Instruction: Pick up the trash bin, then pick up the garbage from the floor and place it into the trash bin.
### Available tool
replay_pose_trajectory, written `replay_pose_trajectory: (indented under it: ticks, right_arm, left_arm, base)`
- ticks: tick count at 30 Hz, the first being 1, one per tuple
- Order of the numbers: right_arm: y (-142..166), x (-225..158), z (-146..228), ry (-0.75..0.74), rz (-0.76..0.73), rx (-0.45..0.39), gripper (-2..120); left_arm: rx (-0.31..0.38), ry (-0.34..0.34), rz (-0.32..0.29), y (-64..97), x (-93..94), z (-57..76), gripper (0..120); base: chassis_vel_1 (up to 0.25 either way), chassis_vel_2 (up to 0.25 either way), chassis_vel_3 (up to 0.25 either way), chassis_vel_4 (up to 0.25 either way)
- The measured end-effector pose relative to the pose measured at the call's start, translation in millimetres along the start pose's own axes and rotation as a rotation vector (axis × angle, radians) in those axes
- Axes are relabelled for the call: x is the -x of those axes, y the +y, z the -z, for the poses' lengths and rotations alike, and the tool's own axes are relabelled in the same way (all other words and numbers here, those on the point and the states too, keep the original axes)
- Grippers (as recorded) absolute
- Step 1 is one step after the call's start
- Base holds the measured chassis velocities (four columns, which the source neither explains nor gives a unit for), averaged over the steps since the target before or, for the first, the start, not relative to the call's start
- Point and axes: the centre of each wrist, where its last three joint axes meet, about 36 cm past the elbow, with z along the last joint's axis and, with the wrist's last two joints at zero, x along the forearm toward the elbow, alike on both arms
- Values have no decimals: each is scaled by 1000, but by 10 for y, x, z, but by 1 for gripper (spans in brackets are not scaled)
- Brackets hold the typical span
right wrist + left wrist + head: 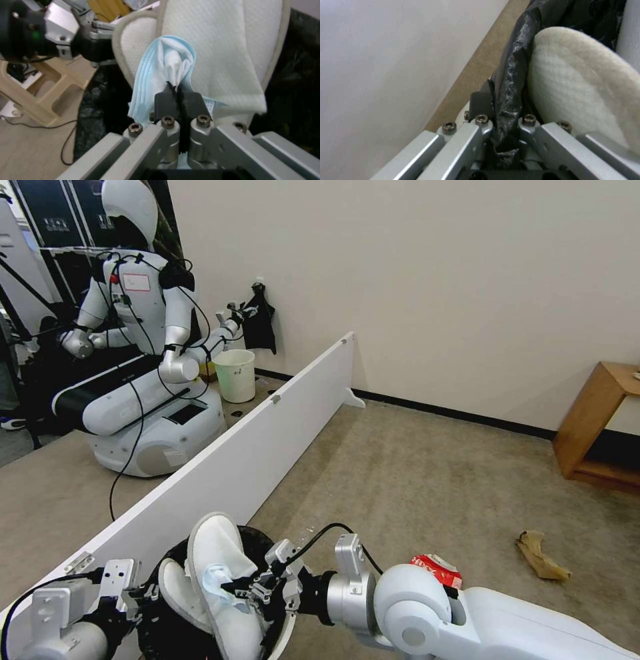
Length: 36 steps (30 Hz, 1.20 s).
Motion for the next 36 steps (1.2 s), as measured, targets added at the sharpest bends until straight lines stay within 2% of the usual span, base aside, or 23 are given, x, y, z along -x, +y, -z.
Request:
replay_pose_trajectory:
  ticks: [24,35,36]
  right_arm:
    - [-339,211,-434,57,-84,27,0]
    - [-333,261,-495,64,-89,26,0]
    - [-328,265,-500,61,-95,24,4]
  left_arm:
    - [-9,4,-7,-2,3,10,2]
    - [-12,5,-8,2,1,15,2]
    - [-13,5,-9,2,1,16,2]
  base:
    - [0,0,0,0]
    - [0,0,0,0]
    - [0,0,0,0]
